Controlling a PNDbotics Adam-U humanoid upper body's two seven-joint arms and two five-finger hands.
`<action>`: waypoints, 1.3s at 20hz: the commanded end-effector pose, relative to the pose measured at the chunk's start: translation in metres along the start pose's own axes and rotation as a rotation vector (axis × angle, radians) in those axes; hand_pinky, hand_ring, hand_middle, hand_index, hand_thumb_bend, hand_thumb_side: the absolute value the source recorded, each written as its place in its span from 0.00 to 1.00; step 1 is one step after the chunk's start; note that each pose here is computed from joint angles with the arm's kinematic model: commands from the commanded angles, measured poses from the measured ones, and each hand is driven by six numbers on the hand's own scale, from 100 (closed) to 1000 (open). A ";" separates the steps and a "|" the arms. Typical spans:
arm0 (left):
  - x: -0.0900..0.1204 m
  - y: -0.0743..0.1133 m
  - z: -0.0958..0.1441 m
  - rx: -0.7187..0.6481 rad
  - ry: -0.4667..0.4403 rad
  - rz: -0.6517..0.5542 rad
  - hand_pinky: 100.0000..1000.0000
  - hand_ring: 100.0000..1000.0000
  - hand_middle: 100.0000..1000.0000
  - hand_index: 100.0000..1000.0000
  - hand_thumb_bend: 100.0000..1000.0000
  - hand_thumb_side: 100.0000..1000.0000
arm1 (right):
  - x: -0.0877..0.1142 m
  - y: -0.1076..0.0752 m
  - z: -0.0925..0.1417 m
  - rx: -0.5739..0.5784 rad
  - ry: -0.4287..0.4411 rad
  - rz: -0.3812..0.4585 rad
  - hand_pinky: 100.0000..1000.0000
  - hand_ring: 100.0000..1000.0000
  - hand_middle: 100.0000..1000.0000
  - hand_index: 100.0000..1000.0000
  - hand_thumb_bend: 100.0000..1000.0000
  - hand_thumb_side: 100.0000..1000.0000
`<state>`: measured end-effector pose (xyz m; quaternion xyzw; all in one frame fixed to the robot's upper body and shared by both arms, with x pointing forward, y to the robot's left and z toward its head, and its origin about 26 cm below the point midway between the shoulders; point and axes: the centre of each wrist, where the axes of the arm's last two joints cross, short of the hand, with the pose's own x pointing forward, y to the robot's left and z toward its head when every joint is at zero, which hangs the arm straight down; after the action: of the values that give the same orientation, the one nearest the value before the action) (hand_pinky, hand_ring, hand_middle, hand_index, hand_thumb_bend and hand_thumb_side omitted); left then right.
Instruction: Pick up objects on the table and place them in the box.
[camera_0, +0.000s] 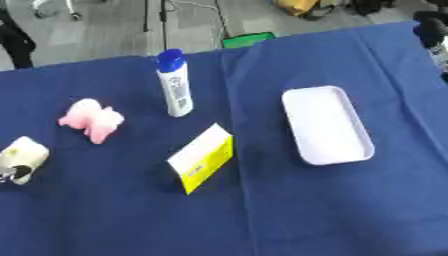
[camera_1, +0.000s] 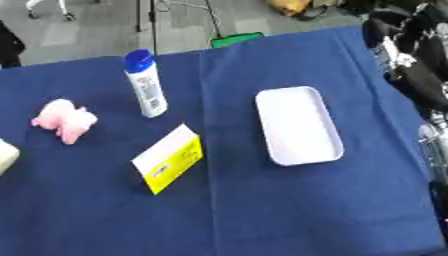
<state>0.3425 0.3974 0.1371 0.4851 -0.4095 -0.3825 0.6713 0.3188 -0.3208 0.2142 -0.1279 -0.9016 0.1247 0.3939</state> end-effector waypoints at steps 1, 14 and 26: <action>-0.003 0.009 -0.006 0.052 0.020 -0.002 0.68 0.74 0.79 0.85 0.86 0.54 | 0.006 -0.005 -0.004 0.001 -0.025 0.019 0.82 0.81 0.85 0.83 0.38 0.42; -0.001 -0.008 -0.022 -0.051 0.022 -0.055 0.60 0.62 0.67 0.78 0.79 0.50 | 0.006 -0.004 -0.005 0.002 -0.026 0.013 0.82 0.81 0.85 0.84 0.38 0.42; 0.021 0.022 -0.010 0.365 0.011 0.046 0.32 0.22 0.25 0.36 0.00 0.43 | 0.005 -0.005 -0.005 -0.001 -0.025 0.010 0.82 0.81 0.85 0.84 0.38 0.42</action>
<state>0.3622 0.3873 0.1395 0.5714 -0.4566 -0.3030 0.6109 0.3189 -0.3205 0.2143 -0.1270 -0.9019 0.1243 0.3936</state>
